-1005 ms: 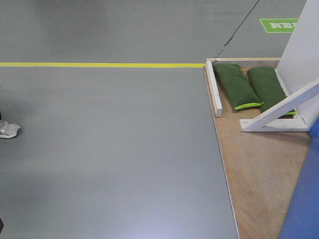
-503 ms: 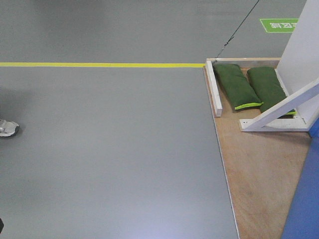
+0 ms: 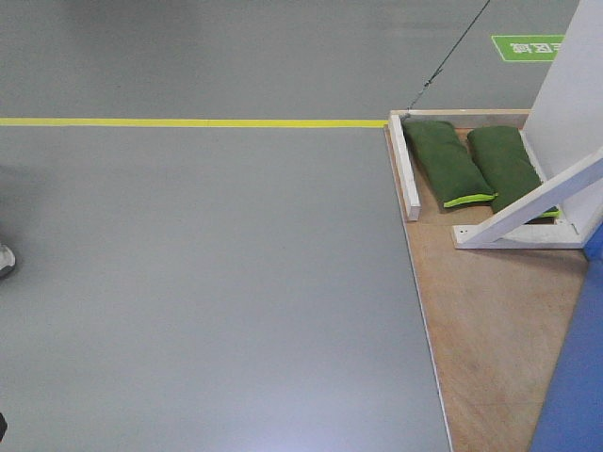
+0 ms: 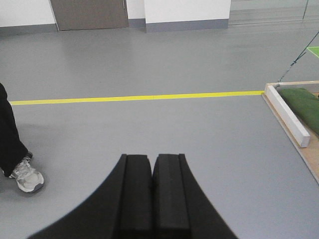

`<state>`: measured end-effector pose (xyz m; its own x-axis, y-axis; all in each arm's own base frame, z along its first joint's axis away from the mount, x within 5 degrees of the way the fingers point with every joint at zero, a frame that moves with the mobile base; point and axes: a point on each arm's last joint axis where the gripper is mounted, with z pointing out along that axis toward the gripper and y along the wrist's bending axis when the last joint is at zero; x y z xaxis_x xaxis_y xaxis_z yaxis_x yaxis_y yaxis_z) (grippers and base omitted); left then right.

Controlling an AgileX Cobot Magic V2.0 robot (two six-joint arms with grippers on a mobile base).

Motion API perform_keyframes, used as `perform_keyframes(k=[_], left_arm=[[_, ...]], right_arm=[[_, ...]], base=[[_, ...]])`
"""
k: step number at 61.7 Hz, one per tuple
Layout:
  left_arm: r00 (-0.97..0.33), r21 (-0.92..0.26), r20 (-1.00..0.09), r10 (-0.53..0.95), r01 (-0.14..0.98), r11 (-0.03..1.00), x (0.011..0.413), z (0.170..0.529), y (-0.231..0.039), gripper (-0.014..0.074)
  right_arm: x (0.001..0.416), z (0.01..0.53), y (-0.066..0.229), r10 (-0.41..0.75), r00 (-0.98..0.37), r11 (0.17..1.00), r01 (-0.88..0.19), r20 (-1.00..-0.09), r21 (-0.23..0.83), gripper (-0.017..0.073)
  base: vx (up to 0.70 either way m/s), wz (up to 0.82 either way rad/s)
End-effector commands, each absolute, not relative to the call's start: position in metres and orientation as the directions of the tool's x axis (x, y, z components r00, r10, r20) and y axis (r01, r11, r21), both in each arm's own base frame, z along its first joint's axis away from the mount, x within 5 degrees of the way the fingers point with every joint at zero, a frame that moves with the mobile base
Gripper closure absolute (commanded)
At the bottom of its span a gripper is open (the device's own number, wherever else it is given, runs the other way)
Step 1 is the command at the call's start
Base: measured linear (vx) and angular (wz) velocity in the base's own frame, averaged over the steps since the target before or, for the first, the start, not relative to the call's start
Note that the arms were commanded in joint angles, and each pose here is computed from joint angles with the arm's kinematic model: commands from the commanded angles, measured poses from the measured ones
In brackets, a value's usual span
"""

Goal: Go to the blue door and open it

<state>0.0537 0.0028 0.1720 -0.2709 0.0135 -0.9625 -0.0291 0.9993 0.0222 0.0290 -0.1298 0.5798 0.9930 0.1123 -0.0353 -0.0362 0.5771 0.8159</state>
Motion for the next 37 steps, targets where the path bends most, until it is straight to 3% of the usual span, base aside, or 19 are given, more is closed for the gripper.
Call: perform_keyframes(k=[1, 17, 37], left_arm=[[-0.137, 0.017, -0.990, 0.014, -0.021, 1.000, 0.053, 0.192, 0.002, 0.0523], [-0.137, 0.017, -0.990, 0.014, -0.021, 1.000, 0.053, 0.192, 0.002, 0.0523], [-0.137, 0.017, -0.990, 0.014, -0.021, 1.000, 0.053, 0.192, 0.002, 0.0523]], right_arm=[[0.034, 0.585, -0.126, 0.154, 0.984, 0.589, -0.018, -0.090, 0.808, 0.0564], [0.056, 0.579, -0.114, 0.371, 0.895, 0.570, -0.010, -0.247, 0.822, 0.0564], [0.069, 0.574, -0.091, 0.524, 0.768, 0.574, 0.000, -0.367, 0.819, 0.0564]], base=[[0.00, 0.00], [0.00, 0.00], [0.00, 0.00]])
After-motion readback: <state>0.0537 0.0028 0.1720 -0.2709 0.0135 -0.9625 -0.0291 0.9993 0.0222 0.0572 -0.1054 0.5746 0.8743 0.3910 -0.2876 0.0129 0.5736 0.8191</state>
